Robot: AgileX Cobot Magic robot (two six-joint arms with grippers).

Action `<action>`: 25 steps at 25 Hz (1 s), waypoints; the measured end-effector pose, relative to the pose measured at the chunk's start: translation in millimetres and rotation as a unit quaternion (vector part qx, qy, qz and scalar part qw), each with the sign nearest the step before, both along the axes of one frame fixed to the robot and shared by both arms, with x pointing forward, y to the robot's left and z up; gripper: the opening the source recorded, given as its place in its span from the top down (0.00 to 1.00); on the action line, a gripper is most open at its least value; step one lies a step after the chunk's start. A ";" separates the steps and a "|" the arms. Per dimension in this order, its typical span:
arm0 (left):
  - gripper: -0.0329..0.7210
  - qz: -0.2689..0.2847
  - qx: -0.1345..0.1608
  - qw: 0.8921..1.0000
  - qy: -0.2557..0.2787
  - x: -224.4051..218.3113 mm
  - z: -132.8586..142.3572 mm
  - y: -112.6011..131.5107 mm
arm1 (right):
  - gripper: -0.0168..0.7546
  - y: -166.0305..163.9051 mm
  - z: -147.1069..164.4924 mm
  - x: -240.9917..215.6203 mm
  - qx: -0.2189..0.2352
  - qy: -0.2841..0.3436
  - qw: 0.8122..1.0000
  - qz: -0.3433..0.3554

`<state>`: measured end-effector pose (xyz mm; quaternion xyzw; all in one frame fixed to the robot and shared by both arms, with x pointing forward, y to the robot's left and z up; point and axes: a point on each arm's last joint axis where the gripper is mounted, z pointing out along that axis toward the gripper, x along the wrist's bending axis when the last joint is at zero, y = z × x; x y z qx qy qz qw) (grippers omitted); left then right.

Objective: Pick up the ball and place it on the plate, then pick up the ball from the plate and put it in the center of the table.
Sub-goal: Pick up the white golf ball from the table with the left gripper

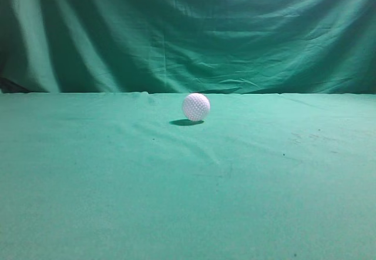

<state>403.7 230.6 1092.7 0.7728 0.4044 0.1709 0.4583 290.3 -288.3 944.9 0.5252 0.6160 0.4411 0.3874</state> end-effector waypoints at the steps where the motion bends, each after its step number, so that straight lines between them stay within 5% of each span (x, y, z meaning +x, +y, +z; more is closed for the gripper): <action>1: 0.96 -0.015 0.008 1.000 0.010 11.3 -1.2 -6.0 | 0.98 0.0 0.0 0.0 0.000 0.000 1.000 0.000; 13: 0.96 -0.142 0.106 0.981 0.073 124.4 -45.6 -98.0 | 0.98 0.0 0.0 0.0 -0.001 0.000 1.000 0.000; 20: 0.96 -0.168 0.117 0.973 0.104 175.6 -70.1 -126.2 | 0.98 0.0 0.0 0.0 -0.001 0.000 1.000 0.000; 22: 0.89 -0.177 0.119 0.970 0.114 187.4 -77.0 -132.8 | 0.98 0.0 0.0 0.0 -0.001 0.000 1.000 0.000; 25: 0.63 -0.188 0.118 0.967 0.123 199.3 -83.7 -140.7 | 0.98 0.0 0.0 0.0 -0.001 0.000 1.000 0.000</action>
